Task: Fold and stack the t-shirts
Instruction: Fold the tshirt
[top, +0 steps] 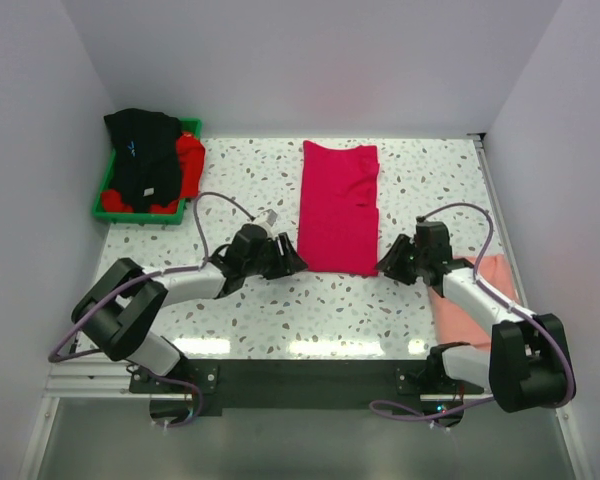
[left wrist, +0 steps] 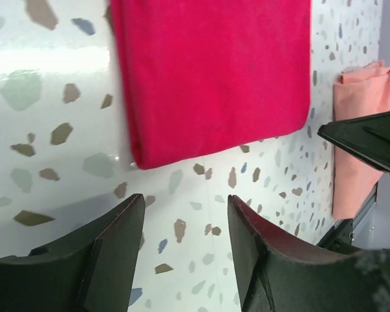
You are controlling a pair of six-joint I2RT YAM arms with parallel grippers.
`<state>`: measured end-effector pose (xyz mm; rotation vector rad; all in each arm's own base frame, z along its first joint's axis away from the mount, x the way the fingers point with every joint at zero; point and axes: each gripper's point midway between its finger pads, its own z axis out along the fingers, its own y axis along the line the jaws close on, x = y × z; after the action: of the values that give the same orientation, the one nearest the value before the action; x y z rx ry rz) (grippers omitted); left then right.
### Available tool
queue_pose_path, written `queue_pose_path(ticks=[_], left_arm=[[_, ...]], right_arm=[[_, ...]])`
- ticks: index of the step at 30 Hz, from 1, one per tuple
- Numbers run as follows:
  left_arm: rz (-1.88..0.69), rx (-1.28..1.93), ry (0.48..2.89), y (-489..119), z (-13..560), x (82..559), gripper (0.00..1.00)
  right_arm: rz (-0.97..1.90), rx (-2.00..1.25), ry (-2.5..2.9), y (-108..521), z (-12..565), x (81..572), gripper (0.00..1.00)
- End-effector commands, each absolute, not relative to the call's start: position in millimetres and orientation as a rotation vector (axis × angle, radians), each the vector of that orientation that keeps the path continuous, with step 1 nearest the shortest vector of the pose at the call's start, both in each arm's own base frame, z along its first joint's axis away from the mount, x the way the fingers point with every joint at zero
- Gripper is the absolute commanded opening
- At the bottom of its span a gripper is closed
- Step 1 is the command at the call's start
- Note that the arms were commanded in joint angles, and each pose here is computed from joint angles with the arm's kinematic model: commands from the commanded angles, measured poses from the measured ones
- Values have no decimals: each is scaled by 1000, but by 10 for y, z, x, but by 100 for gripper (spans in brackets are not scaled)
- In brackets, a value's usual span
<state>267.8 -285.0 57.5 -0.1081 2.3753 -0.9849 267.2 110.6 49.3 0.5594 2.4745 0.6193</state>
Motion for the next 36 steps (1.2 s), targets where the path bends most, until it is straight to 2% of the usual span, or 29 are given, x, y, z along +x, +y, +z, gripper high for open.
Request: queue_pose_path(ticks=[1, 9, 14, 18, 28, 32, 34, 35, 36], left_arm=[[-986, -152, 2353, -2765, 561, 2691, 59], [-1030, -178, 2393, -2839, 333, 2685, 58], [-974, -223, 2410, -2793, 182, 2727, 49], [-886, -266, 2413, -2703, 98, 2808, 47], [-812, -313, 2424, -2661, -5, 2903, 46], [-805, -306, 2435, -2696, -36, 2945, 39], [-813, -295, 2432, -2718, -12, 2952, 29], [-818, -293, 2432, -2723, 4, 2945, 15], [-820, -292, 2433, -2723, 14, 2940, 9]], right_arm=[[650, 546, 2494, 1147, 450, 2624, 42], [645, 587, 2515, 1152, 266, 2641, 45], [652, 613, 2523, 1165, 156, 2665, 44], [651, 633, 2518, 1172, 111, 2697, 44], [644, 668, 2519, 1172, 10, 2747, 38], [661, 663, 2523, 1203, 1, 2790, 29], [667, 648, 2527, 1215, 16, 2801, 25], [672, 643, 2525, 1218, 43, 2810, 19], [677, 633, 2526, 1229, 60, 2808, 17]])
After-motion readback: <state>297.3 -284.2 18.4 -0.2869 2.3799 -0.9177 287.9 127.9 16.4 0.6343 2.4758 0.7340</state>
